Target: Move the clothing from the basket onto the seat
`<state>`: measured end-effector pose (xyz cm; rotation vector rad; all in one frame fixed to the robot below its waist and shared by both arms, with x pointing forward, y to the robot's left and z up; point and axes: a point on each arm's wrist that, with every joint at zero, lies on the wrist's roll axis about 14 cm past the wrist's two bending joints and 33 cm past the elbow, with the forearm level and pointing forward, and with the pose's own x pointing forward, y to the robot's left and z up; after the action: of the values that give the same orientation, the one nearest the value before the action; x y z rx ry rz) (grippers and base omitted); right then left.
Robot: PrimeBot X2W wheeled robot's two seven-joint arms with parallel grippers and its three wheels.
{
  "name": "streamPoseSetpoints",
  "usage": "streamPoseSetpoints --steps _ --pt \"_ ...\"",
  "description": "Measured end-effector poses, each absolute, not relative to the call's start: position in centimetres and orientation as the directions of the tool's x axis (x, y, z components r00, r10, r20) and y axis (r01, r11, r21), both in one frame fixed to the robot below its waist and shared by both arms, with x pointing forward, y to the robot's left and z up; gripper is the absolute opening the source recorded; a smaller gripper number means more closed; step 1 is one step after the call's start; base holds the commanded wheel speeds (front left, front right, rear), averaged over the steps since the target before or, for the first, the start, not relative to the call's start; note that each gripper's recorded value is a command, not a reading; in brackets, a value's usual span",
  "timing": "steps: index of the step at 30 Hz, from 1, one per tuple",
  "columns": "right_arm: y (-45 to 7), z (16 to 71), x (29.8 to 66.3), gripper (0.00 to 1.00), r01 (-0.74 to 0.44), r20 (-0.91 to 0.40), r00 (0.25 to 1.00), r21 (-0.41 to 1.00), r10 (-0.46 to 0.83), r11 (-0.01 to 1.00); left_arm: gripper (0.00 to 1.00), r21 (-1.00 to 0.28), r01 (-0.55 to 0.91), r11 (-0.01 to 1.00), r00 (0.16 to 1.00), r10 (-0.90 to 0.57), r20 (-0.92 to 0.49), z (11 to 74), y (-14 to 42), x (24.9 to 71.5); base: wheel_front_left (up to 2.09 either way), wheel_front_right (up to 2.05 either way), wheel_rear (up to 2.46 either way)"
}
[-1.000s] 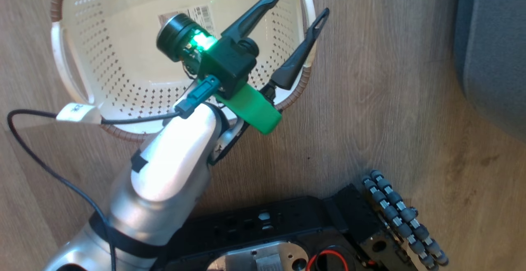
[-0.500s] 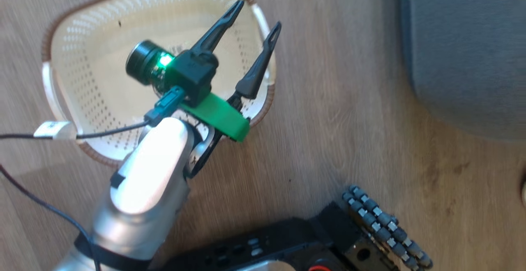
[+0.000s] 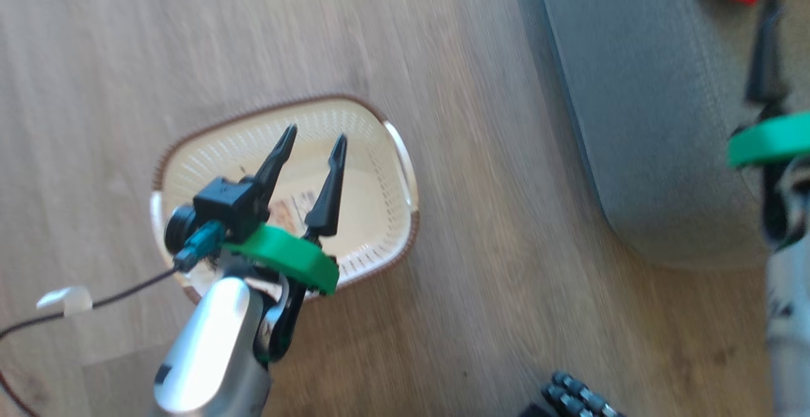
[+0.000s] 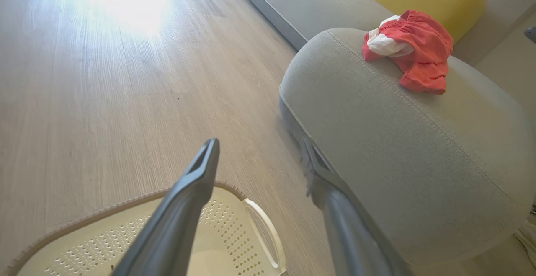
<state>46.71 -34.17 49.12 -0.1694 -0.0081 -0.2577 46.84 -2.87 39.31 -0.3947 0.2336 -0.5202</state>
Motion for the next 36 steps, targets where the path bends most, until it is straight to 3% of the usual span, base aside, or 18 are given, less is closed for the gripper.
streamPoseSetpoints --steps 11,19,35,36 --pt "-22.5 48.7 44.6 1.00 -0.001 0.027 1.000 -0.071 0.003 0.998 1.00 -0.308 0.214 0.927 0.952 -0.268 -0.147 42.1 6.7 44.1 0.00 0.00 0.00" --pt "-16.5 46.2 40.6 1.00 -0.129 -0.055 0.990 -0.017 0.128 0.991 1.00 -0.218 0.042 0.975 0.989 -0.072 -0.132 44.0 13.9 40.5 0.00 0.00 0.00" --pt "-16.2 47.3 37.3 1.00 -0.123 -0.031 0.992 0.022 0.124 0.992 1.00 -0.194 -0.035 0.980 0.996 0.018 -0.089 45.7 17.8 36.6 0.00 0.00 0.00" --pt "-16.2 47.4 37.3 0.00 -0.124 -0.029 0.992 0.023 0.124 0.992 0.00 -0.200 -0.025 0.980 0.996 0.008 -0.086 45.7 17.6 36.6 0.00 0.00 0.00"
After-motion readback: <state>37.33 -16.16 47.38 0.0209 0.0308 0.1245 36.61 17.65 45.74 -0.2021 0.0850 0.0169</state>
